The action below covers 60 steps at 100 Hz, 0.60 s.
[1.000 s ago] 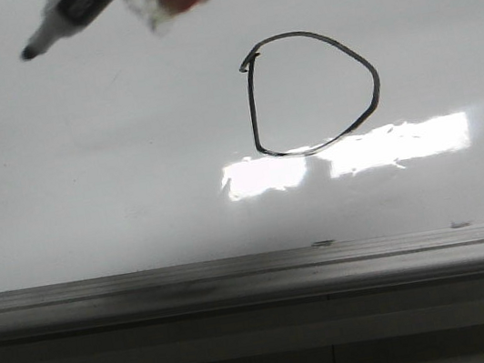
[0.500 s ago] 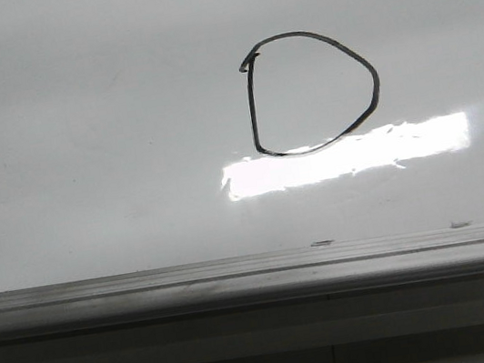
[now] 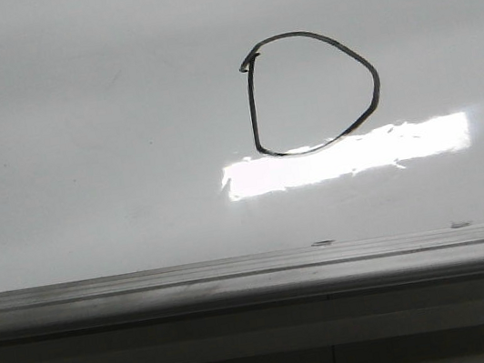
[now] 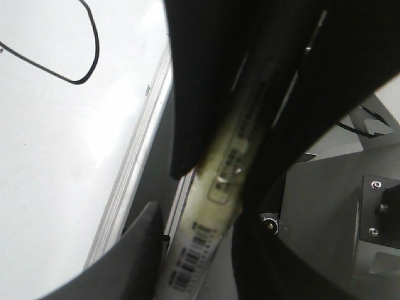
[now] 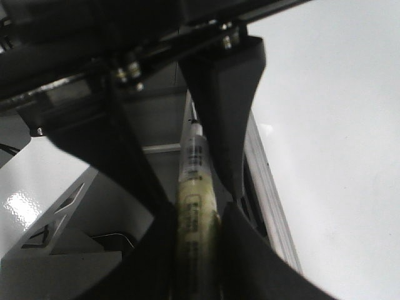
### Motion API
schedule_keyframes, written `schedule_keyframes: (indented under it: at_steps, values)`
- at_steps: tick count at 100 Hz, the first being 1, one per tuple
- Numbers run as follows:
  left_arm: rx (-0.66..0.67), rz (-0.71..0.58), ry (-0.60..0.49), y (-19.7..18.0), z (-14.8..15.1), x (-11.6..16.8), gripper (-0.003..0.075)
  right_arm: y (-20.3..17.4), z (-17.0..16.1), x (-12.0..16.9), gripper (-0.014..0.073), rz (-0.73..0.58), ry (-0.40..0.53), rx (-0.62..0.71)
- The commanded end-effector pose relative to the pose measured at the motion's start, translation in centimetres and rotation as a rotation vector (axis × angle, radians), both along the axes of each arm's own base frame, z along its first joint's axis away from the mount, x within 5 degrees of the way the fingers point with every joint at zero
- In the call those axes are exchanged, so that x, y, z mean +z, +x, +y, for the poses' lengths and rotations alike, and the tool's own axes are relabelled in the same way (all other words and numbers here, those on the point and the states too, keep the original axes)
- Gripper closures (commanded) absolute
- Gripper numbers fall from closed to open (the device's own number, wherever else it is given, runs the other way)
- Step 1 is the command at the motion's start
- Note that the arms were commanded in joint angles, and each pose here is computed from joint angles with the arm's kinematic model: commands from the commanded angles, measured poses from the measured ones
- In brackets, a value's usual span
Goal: Write number 0 on whiteboard
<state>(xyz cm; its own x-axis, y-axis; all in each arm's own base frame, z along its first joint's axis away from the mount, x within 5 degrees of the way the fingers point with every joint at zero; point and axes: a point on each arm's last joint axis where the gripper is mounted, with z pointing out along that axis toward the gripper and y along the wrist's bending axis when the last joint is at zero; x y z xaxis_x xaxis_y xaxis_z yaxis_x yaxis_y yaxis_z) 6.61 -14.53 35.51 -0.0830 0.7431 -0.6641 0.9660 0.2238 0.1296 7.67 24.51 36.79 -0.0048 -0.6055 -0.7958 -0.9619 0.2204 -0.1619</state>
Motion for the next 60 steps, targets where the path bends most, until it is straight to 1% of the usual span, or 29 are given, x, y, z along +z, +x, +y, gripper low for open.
schedule_keyframes:
  at_steps: [1, 12, 24, 30, 37, 49, 52, 56, 60]
  values:
    - [-0.004, -0.029, -0.099, -0.05, -0.38, 1.55, 0.0614, -0.03, -0.04, 2.22, 0.0644, -0.054, 0.110, 0.012]
    - [-0.004, -0.030, -0.102, -0.04, -0.39, 1.57, 0.0739, -0.03, -0.04, 2.22, 0.0644, -0.054, 0.110, 0.012]
    - [-0.004, -0.030, -0.102, -0.04, -0.39, 1.57, 0.0740, -0.03, -0.04, 2.24, 0.0641, -0.054, 0.112, 0.012]
    - [-0.004, -0.030, -0.102, -0.04, -0.39, 1.57, 0.0740, -0.03, -0.03, 2.25, 0.0620, -0.055, 0.114, 0.013]
    - [-0.003, -0.026, -0.103, -0.05, -0.40, 1.57, 0.0740, -0.03, -0.03, 2.25, 0.0533, -0.055, 0.114, 0.013]
    - [0.030, -0.002, -0.128, -0.01, -0.48, 1.67, 0.0740, 0.02, -0.10, 2.32, 0.0254, -0.069, 0.112, 0.013]
    - [0.040, 0.001, -0.138, 0.04, -0.52, 1.68, 0.0740, 0.07, -0.20, 2.39, 0.0200, -0.084, 0.111, 0.013]
    - [0.048, 0.006, -0.150, 0.06, -0.59, 1.69, 0.0740, 0.12, -0.42, 2.55, 0.0140, -0.106, 0.107, 0.012]
    - [0.065, 0.016, -0.170, 0.11, -0.65, 1.66, 0.0740, 0.20, -0.78, 2.73, 0.0115, -0.140, 0.094, 0.010]
